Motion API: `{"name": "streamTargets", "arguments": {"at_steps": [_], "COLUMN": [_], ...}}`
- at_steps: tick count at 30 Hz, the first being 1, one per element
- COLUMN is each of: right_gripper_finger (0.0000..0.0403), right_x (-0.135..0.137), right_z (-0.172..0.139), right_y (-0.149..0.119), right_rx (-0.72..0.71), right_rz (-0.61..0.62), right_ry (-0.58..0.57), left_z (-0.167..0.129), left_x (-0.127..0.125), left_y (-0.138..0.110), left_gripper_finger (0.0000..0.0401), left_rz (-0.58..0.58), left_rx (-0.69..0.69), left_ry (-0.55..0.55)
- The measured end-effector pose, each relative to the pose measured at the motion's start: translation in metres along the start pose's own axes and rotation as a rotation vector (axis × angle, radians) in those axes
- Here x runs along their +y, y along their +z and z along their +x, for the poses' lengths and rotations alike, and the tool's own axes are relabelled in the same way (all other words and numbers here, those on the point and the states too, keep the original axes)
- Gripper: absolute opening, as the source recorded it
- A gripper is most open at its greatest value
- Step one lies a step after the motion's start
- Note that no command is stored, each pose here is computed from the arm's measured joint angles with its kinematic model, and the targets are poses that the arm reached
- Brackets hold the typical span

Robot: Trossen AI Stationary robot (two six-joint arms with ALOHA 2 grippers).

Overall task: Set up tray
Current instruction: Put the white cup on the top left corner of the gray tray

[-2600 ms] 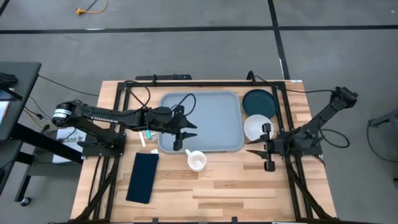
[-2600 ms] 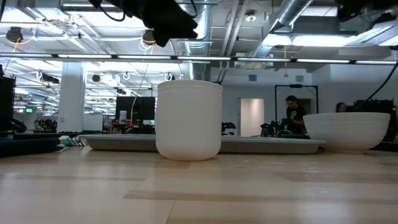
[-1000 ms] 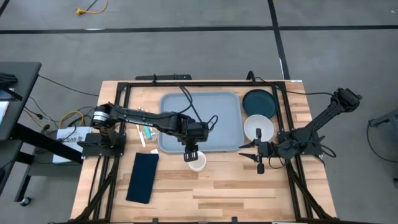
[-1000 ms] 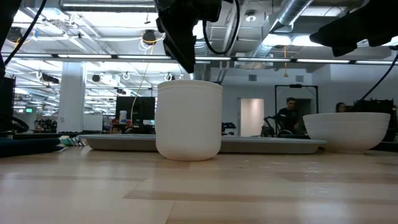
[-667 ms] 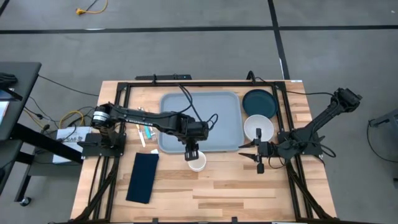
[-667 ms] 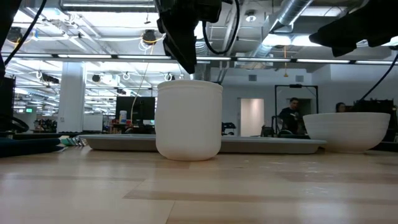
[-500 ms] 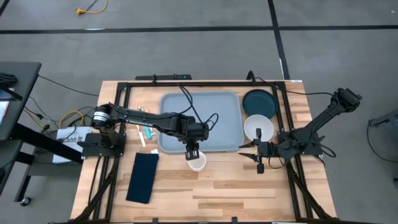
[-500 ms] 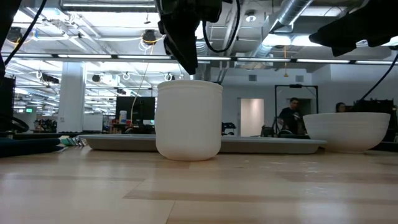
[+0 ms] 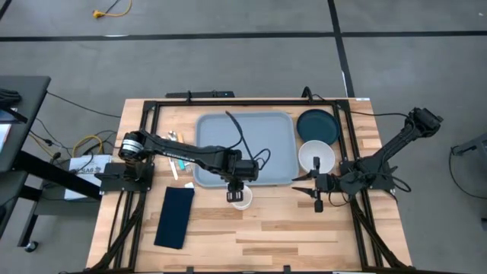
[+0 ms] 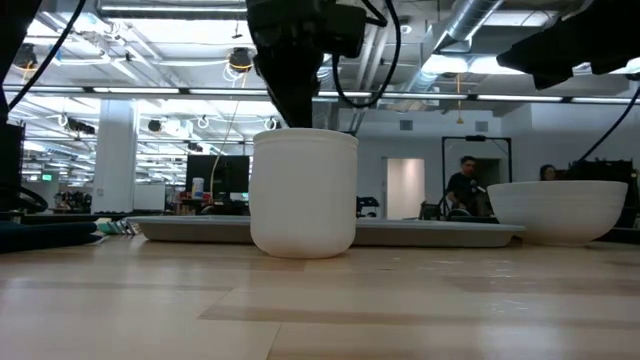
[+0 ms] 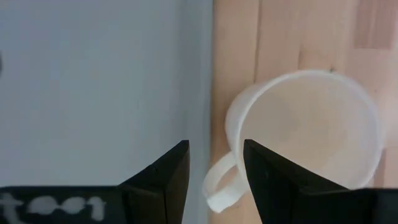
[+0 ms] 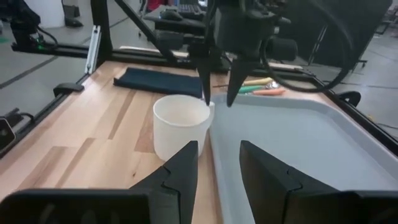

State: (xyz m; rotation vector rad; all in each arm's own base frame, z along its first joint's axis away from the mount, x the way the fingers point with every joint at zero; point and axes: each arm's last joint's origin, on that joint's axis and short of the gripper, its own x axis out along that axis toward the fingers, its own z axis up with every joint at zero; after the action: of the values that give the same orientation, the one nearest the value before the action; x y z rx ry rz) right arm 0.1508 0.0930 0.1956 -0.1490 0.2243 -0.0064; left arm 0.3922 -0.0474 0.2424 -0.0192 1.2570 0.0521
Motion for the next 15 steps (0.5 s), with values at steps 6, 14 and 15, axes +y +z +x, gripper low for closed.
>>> {"name": "streamTargets", "arguments": {"at_steps": [6,14,15], "right_gripper_finger": [0.0113,0.0113,0.0113], "right_x": [0.0000,0.0000,0.0000], "right_z": [0.0000,0.0000,0.0000], "right_y": [-0.0003,-0.0003,-0.0003], "right_rx": [0.003,0.003,0.003], "right_rz": [0.000,0.000,0.000], "right_ry": [0.000,0.000,0.000], "left_z": [-0.0001,-0.0001,-0.0001], "left_x": [-0.0006,-0.0011,-0.0011], "left_y": [0.0000,-0.0003,-0.0002], "left_gripper_finger": [0.0142,0.0142,0.0142], "left_rz": [0.001,0.013,0.019], "left_rx": [0.001,0.005,0.005], "left_ry": [-0.010,-0.028,-0.028]}}
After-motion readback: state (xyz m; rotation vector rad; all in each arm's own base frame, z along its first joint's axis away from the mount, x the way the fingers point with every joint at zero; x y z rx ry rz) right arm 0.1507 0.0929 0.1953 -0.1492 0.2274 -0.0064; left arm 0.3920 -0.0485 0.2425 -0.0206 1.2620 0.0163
